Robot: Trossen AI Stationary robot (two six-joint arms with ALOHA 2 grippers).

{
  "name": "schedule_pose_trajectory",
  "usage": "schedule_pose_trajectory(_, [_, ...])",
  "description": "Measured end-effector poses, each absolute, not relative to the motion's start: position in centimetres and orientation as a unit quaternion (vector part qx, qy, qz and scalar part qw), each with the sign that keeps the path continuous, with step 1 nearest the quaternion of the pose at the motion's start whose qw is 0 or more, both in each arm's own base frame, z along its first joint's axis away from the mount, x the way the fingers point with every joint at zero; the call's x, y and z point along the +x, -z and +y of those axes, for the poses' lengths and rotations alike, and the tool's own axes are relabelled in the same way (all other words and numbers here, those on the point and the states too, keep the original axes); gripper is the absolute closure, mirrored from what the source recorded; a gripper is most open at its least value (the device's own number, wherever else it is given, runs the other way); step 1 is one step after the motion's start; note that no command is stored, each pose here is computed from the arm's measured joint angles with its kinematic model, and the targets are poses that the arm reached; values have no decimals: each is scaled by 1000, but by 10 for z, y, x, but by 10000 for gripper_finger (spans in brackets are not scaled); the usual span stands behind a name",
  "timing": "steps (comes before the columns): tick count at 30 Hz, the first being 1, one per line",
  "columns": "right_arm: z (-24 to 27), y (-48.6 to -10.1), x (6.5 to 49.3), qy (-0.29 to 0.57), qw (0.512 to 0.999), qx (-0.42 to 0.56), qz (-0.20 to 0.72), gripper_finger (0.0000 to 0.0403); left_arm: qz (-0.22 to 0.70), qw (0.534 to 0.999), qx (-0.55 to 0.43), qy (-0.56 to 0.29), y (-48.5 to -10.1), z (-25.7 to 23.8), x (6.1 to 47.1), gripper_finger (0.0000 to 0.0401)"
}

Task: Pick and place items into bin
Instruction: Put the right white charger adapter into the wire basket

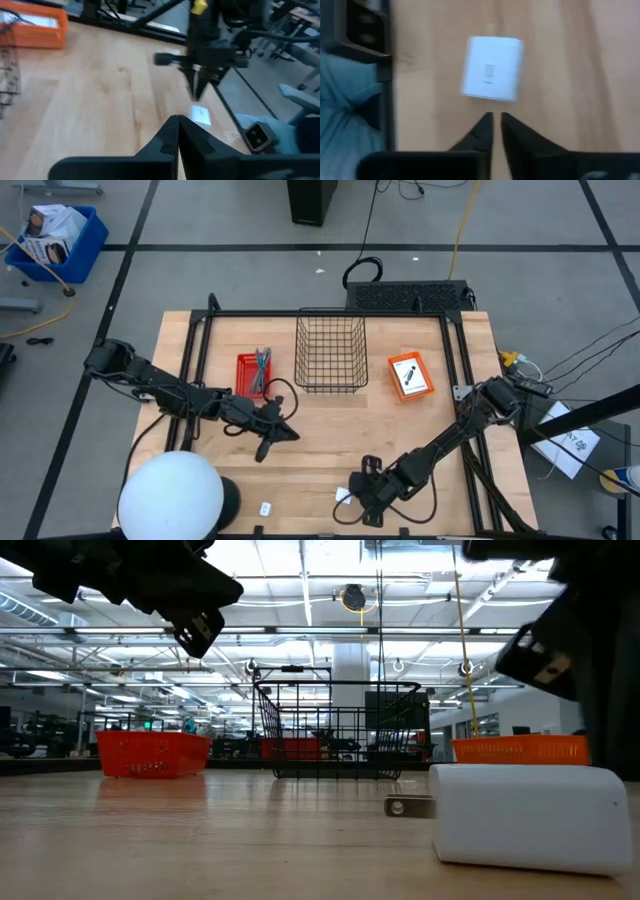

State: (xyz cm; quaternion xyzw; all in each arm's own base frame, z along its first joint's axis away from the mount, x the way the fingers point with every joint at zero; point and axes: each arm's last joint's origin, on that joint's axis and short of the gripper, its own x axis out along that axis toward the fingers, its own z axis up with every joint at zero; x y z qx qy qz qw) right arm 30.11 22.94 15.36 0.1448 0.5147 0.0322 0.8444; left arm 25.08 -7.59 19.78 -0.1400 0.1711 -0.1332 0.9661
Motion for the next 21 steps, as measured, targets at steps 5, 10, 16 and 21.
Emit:
schedule_pose_trajectory(5, [236,-156,299,-28,870,113,480,397,164,973,-122,106,-198,-74,251,381])
schedule_pose_trajectory(10, [250,-165,303,-77,897,109,420,401,163,974,-118,103,-198,-74,251,397])
schedule_pose_trajectory(16, [249,-166,308,-81,903,118,406,402,163,975,-119,98,-198,-74,251,377])
schedule_pose_trajectory(21, [239,-155,307,-61,899,137,412,402,164,974,-118,100,-198,-75,251,371])
